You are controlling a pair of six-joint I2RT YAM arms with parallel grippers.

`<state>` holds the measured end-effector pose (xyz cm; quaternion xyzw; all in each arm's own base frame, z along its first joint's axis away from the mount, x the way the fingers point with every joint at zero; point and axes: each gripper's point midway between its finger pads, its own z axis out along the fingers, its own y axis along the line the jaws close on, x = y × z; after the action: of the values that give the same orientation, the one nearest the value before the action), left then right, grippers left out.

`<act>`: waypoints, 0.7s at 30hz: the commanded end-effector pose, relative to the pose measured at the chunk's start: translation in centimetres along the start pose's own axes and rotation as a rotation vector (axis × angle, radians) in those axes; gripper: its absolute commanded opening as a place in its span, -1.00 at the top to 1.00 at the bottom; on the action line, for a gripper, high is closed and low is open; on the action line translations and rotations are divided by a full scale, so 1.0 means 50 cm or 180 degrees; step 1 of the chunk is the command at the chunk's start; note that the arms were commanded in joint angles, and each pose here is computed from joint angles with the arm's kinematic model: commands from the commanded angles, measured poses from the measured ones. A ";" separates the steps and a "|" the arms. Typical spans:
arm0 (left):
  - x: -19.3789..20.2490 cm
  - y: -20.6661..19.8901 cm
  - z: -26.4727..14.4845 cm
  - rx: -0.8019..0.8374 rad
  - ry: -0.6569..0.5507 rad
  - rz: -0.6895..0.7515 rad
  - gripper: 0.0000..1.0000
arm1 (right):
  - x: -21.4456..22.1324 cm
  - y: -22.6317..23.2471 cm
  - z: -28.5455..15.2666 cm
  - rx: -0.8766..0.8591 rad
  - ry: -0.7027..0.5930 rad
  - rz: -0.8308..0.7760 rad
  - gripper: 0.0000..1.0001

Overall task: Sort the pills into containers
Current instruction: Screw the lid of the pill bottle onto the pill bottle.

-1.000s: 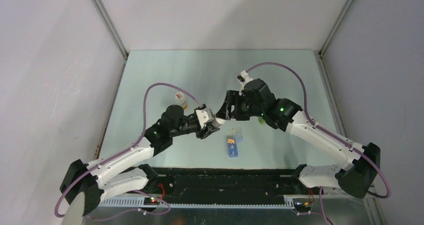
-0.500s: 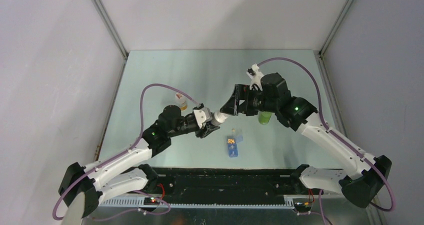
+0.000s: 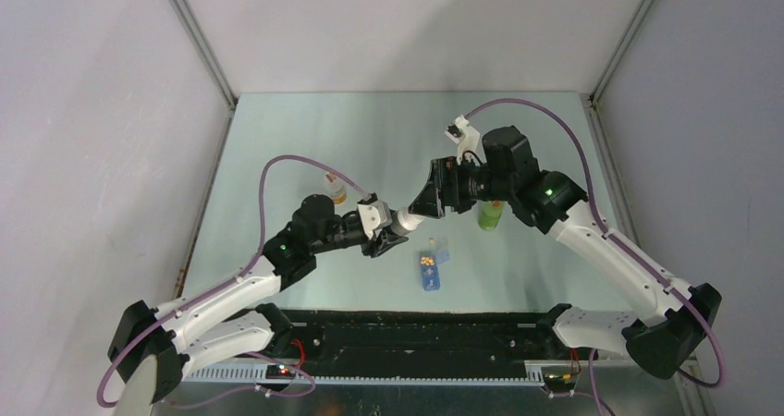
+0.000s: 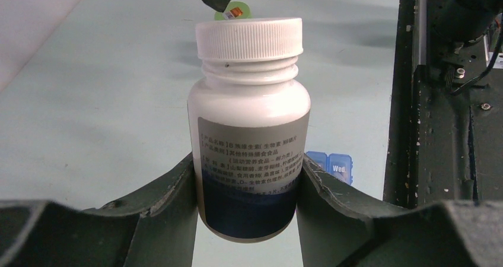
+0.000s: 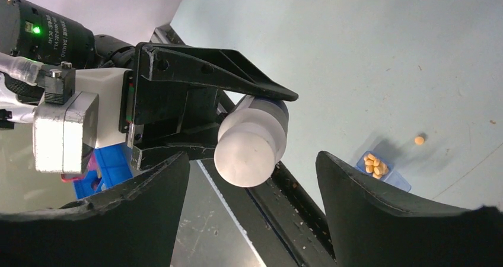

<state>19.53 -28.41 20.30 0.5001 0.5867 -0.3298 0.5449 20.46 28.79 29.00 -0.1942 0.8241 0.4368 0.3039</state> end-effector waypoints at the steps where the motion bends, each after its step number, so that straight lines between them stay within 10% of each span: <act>1: -0.029 -0.002 0.000 0.0045 -0.0161 0.0072 1.00 | -0.011 0.027 0.000 -0.0129 0.0055 -0.0294 -0.60; 21: -0.044 0.014 0.005 -0.0032 -0.0131 0.0013 1.00 | 0.006 0.028 0.028 -0.0134 0.0195 -0.0465 0.18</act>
<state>19.25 -28.51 20.00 0.5045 0.5872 -0.3353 0.5369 19.79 30.09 27.19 -0.2519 0.8263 0.4197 0.2788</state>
